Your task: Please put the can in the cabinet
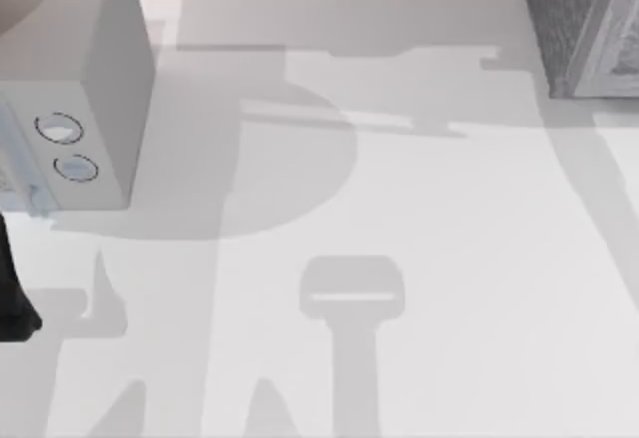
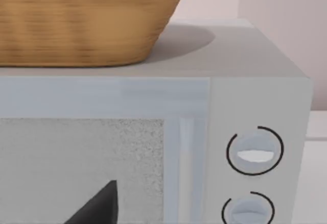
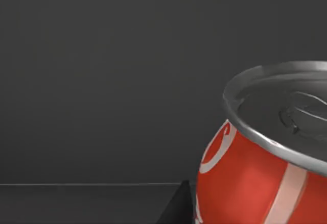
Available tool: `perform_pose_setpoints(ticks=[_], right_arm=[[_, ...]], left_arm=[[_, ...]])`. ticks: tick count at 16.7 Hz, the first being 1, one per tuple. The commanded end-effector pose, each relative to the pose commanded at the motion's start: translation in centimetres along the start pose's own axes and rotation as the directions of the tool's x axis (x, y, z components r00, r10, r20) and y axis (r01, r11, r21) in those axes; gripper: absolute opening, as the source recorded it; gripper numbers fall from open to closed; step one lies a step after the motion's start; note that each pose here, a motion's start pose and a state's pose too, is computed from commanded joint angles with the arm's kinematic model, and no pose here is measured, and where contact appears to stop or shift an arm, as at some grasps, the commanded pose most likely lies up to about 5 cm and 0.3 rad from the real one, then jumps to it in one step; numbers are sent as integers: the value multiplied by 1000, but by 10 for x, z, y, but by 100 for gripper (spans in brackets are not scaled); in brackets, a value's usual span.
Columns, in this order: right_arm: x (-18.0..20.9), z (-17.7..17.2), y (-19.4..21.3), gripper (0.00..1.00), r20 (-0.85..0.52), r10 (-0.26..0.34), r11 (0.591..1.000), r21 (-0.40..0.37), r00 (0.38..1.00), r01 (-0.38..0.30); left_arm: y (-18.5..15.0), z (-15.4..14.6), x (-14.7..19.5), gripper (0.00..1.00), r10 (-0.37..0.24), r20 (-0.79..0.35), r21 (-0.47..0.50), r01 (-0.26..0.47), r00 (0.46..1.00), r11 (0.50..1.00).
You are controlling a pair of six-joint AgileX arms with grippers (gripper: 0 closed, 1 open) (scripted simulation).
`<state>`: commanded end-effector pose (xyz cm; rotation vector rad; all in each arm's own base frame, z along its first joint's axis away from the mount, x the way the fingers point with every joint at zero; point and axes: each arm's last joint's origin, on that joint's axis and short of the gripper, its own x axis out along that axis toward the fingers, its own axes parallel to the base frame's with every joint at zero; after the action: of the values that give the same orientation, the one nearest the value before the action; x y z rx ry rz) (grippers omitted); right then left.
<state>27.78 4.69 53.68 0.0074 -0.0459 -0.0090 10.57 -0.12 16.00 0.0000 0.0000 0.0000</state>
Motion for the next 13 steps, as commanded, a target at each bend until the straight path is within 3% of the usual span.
perform_pose_setpoints(ticks=[13], right_arm=[[71,1,5,0,-49,7,1000,-4,999,-7]], left_arm=[[0,0,0,100,0,0,0,0,1000,1000]])
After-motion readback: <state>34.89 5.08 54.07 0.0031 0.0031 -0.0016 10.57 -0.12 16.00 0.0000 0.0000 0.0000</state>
